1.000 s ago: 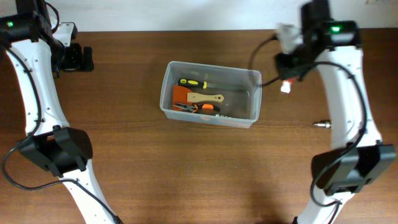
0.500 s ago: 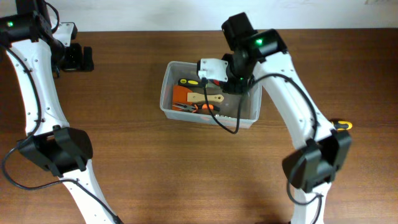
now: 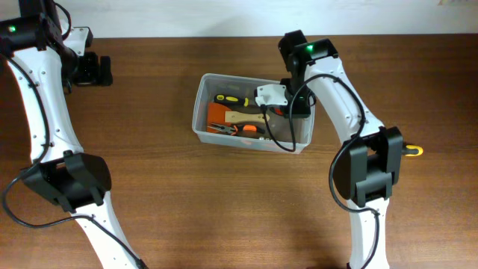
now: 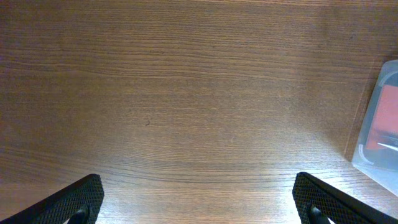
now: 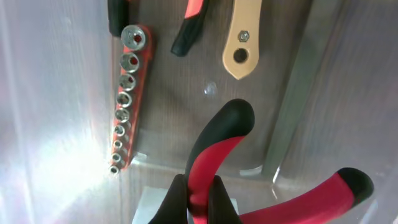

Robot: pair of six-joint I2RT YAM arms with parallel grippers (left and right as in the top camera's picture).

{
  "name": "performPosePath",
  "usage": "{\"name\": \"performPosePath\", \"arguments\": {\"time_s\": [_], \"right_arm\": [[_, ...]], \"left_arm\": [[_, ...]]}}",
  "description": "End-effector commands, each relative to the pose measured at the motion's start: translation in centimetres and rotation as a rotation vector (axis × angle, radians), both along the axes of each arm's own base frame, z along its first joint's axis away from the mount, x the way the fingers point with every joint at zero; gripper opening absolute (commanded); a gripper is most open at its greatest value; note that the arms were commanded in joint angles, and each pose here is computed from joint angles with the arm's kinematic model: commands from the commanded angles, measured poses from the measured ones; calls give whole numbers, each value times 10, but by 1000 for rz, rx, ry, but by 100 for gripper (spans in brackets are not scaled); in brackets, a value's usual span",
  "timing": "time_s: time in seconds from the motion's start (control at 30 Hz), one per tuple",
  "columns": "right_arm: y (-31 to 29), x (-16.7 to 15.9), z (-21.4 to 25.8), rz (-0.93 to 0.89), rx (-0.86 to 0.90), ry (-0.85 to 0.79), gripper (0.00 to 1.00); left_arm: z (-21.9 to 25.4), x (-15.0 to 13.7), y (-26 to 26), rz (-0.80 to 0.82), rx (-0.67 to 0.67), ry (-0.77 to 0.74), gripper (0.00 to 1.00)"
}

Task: Pack container
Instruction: 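Carry the red pliers with the right gripper into the container and release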

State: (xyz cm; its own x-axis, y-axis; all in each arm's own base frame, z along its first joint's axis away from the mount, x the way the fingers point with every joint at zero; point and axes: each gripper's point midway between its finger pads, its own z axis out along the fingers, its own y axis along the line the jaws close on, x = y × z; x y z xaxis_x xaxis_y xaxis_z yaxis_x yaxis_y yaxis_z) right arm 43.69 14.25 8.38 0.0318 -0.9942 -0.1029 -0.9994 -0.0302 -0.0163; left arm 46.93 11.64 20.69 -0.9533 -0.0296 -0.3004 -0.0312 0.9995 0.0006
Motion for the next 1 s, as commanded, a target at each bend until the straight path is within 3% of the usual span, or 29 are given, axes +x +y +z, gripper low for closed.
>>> {"name": "performPosePath", "arguments": {"time_s": [0.0,0.57,0.77,0.97], "right_arm": [[-5,0,-14,43,-5,25,4],[7,30,-15,48,64,-87,4],[8,29,-12,-31,74,-76,28],[7,14,28,-78,72,-86,29]], "left_arm": [[-1,-1,3,15,3,4,99],[-1,-1,3,15,3,4,99],[-1,-1,3,15,3,4,99],[-1,-1,3,14,3,4,99]]}}
